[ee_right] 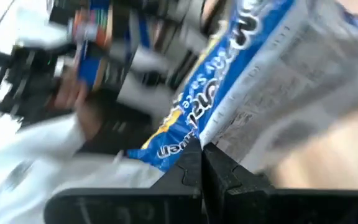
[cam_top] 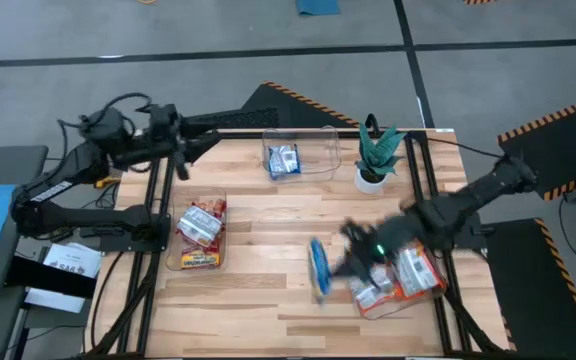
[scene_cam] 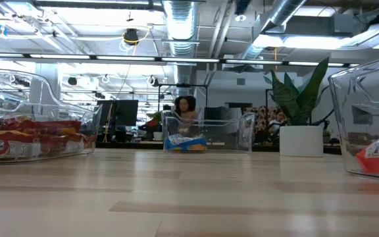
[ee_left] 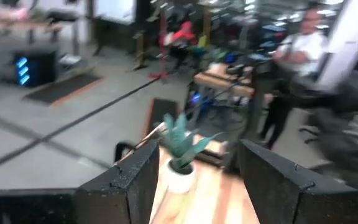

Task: Sort Maruchan noodles
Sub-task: Put the blue noodle pack into the top transparent bin

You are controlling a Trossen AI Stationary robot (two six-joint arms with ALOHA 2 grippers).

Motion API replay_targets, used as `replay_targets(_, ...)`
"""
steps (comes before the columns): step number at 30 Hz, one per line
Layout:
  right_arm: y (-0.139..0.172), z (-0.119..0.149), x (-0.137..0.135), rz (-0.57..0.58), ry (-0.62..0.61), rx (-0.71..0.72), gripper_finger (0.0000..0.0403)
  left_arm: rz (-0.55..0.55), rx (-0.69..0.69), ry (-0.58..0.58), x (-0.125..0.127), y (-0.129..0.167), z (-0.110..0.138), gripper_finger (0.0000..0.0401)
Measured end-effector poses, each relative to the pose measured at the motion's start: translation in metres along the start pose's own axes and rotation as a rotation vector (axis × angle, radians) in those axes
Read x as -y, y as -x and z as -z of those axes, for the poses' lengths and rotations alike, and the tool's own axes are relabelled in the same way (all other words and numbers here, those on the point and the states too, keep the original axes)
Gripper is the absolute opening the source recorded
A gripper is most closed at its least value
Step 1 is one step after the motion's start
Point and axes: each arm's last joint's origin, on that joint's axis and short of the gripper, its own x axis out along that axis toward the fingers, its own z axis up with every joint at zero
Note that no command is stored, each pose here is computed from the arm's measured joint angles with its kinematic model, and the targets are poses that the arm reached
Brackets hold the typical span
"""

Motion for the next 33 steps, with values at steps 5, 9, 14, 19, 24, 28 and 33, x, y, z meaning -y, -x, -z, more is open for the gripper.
replay_targets(5, 0.013, -0.071, 0.027, 0.122, 0.148, 0.269, 0.0017, 0.069, 0.066, -0.024, 0.003, 0.027, -0.01, 0.02)
replay_targets(9, 0.037, -0.121, 0.051, 0.261, 0.165, 0.504, 0.0017, 0.074, 0.102, -0.023, 0.004, 0.04, -0.013, 0.02)
replay_targets(14, 0.067, -0.166, 0.08, 0.382, 0.118, 0.681, 0.0017, 0.029, 0.112, -0.006, 0.002, 0.04, -0.014, 0.0201)
replay_targets(19, 0.079, -0.195, 0.118, 0.555, 0.114, 0.7, 0.0017, -0.015, 0.083, 0.026, 0.001, 0.027, -0.01, 0.0201)
replay_targets(24, 0.073, -0.213, 0.155, 0.687, 0.116, 0.654, 0.0017, -0.084, 0.045, 0.082, -0.002, 0.009, -0.004, 0.0201)
replay_targets(28, 0.06, -0.218, 0.176, 0.732, 0.107, 0.598, 0.0017, -0.153, 0.028, 0.125, -0.005, -0.004, 0.001, 0.0201)
replay_targets(33, 0.043, -0.218, 0.191, 0.758, 0.102, 0.543, 0.0017, -0.188, 0.01, 0.146, -0.006, -0.016, 0.005, 0.0201)
